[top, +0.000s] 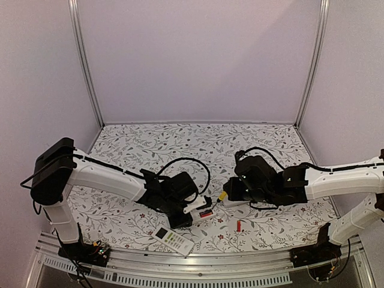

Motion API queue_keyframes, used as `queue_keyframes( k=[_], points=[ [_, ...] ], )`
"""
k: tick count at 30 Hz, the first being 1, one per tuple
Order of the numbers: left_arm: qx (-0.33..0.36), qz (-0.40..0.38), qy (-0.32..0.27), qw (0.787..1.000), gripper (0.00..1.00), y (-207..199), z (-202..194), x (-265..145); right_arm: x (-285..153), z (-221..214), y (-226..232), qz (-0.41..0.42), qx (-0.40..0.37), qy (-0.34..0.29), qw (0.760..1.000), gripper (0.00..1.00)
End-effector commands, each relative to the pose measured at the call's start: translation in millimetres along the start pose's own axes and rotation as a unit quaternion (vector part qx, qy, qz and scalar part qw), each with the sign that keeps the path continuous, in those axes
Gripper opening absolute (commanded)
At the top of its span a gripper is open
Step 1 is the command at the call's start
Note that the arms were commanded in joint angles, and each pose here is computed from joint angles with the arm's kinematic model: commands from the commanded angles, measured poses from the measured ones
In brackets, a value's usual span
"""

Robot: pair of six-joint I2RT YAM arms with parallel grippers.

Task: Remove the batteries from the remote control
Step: Remove the battery from the remote control without the battery cover.

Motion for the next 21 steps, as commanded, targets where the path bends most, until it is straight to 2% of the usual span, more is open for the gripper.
queue_keyframes(
  k=[1,21],
  points=[
    [0.015,-0.008,0.045,0.999,0.29,-9.0,-22.5,13.4,1.2,4.1,5.4,0.004,0.001,-0.001,1.000,0.00],
    [0.015,-0.005,0.050,0.999,0.28,-8.0,-24.2,15.4,-1.1,-0.3,1.4,-0.004,0.007,0.013,1.000,0.00]
  ],
)
Point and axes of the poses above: each gripper's point midway between its finger pads, its own x axis out along the fingers, its own y axis along the line the jaws close on, z = x × y, the point moved 2 cm from there along -x, back along the fingers, and after that the axes turned 3 degrees about x, right-handed, at the moved point
